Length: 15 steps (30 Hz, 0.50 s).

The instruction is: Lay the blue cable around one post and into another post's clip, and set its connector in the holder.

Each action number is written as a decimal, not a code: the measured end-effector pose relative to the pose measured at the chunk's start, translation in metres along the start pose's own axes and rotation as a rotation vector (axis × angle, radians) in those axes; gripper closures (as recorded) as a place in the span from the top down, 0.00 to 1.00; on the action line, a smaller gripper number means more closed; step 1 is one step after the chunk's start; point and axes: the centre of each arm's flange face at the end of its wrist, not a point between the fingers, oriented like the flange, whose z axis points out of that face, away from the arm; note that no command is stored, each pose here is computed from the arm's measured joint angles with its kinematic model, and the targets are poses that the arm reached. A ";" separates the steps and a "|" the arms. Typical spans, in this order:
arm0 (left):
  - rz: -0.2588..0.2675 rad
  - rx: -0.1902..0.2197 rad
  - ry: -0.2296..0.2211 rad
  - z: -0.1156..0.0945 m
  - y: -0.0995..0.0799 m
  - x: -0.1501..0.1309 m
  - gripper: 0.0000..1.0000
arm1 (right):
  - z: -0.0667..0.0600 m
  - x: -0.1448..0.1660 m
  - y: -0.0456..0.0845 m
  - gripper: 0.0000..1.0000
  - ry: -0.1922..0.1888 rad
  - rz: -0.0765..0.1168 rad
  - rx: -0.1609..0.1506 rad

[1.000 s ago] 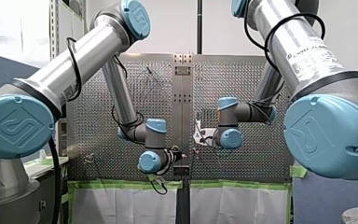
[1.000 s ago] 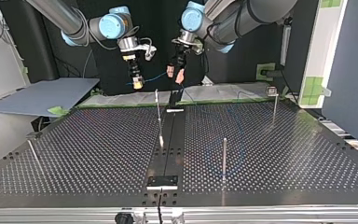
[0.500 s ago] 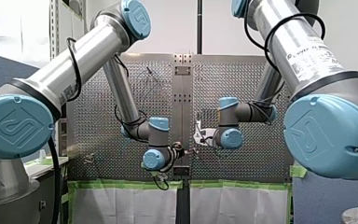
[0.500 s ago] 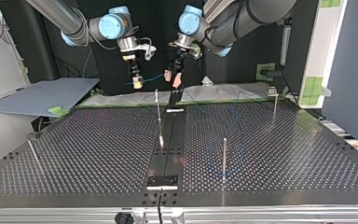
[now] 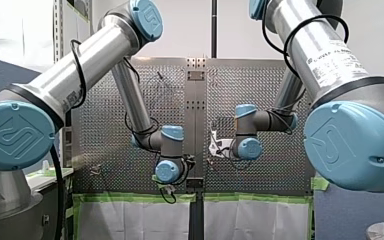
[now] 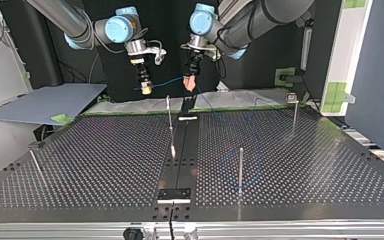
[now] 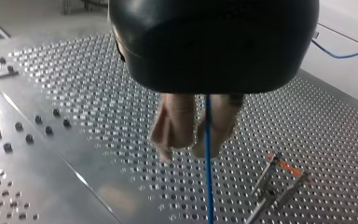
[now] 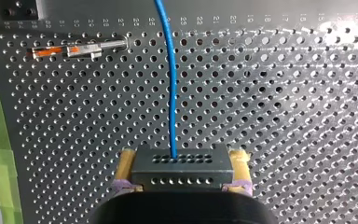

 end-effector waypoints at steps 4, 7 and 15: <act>0.024 0.009 -0.024 -0.001 -0.005 0.001 0.10 | 0.000 -0.005 0.003 0.13 -0.009 -0.003 -0.013; 0.048 0.004 -0.030 -0.003 -0.006 0.003 0.10 | 0.000 -0.015 0.009 0.13 -0.026 -0.008 -0.038; 0.119 0.007 -0.026 -0.008 -0.011 0.008 0.10 | 0.002 -0.040 0.029 0.13 -0.065 -0.010 -0.099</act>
